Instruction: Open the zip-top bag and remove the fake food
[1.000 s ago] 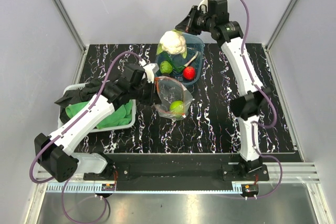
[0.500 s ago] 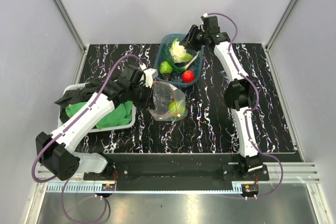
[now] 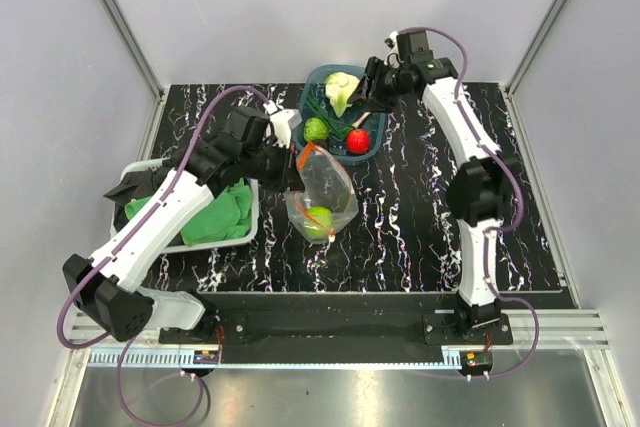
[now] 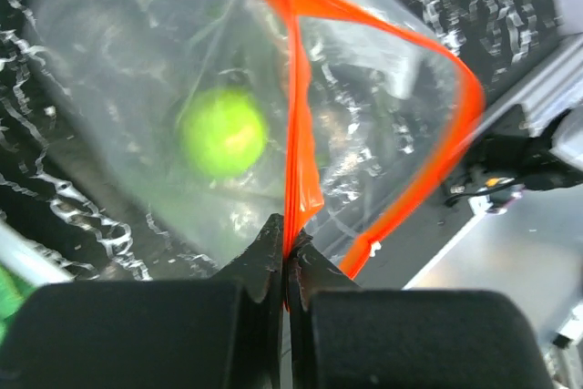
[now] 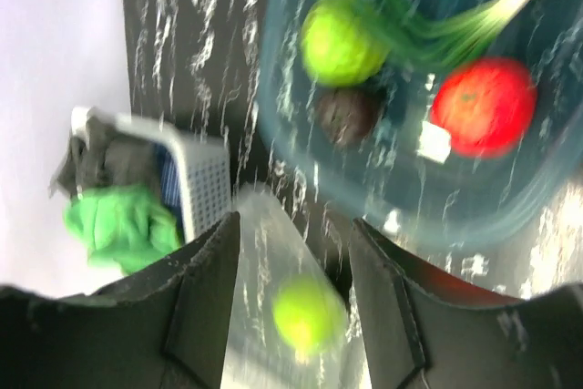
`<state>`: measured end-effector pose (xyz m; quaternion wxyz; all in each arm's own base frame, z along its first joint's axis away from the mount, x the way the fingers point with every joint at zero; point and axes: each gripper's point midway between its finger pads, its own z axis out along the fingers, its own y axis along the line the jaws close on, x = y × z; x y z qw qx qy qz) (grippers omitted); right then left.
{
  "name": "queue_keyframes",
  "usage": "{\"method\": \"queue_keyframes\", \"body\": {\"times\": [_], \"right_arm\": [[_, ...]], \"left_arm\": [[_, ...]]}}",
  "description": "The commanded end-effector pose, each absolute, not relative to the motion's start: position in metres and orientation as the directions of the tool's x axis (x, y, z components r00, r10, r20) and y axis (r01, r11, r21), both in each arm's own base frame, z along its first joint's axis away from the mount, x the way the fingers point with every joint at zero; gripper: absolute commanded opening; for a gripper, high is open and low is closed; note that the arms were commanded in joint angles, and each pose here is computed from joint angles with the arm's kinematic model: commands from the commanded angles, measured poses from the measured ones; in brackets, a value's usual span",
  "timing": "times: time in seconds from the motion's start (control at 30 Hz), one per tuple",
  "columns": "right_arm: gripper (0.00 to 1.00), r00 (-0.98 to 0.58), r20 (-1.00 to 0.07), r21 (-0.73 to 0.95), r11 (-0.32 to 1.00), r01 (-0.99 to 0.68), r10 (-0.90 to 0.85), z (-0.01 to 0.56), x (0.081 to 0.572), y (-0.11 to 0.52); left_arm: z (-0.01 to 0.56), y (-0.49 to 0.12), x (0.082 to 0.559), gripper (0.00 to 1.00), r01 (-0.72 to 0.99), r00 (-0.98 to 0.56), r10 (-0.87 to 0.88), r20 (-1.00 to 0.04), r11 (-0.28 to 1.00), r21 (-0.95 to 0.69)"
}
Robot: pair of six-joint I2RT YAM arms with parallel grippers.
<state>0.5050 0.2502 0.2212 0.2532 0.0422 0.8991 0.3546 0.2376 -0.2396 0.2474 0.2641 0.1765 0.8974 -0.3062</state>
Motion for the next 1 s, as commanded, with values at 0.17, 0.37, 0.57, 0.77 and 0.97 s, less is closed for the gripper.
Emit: {"method": "queue_keyframes", "body": {"times": [0.17,0.37,0.57,0.77,0.97], "right_arm": [[0.48,-0.821,-0.559,0.622,0.713,-0.323,0.116,0.307,0.35,0.245],[0.43,-0.834,-0.551,0.651,0.616,-0.444,-0.018,0.295,0.273,0.273],[0.23,-0.832,-0.549,0.633,0.613,-0.473,-0.075,0.27,0.277,0.287],[0.15,-0.876,-0.467,0.636,0.643,-0.428,-0.122,0.218,0.302,0.302],[0.15,-0.909,-0.38,0.675,0.62,-0.399,-0.17,0.171,0.299,0.311]], "left_arm": [[0.258,-0.274,0.249,0.0,0.415,-0.846,0.033,-0.532,0.668,-0.618],[0.262,-0.299,0.266,0.0,0.363,-0.872,-0.051,-0.487,0.6,-0.712],[0.276,-0.314,0.279,0.0,0.358,-0.874,-0.068,-0.482,0.581,-0.731],[0.282,-0.323,0.27,0.0,0.341,-0.889,-0.075,-0.453,0.552,-0.761],[0.283,-0.345,0.272,0.0,0.334,-0.902,-0.071,-0.425,0.509,-0.794]]}}
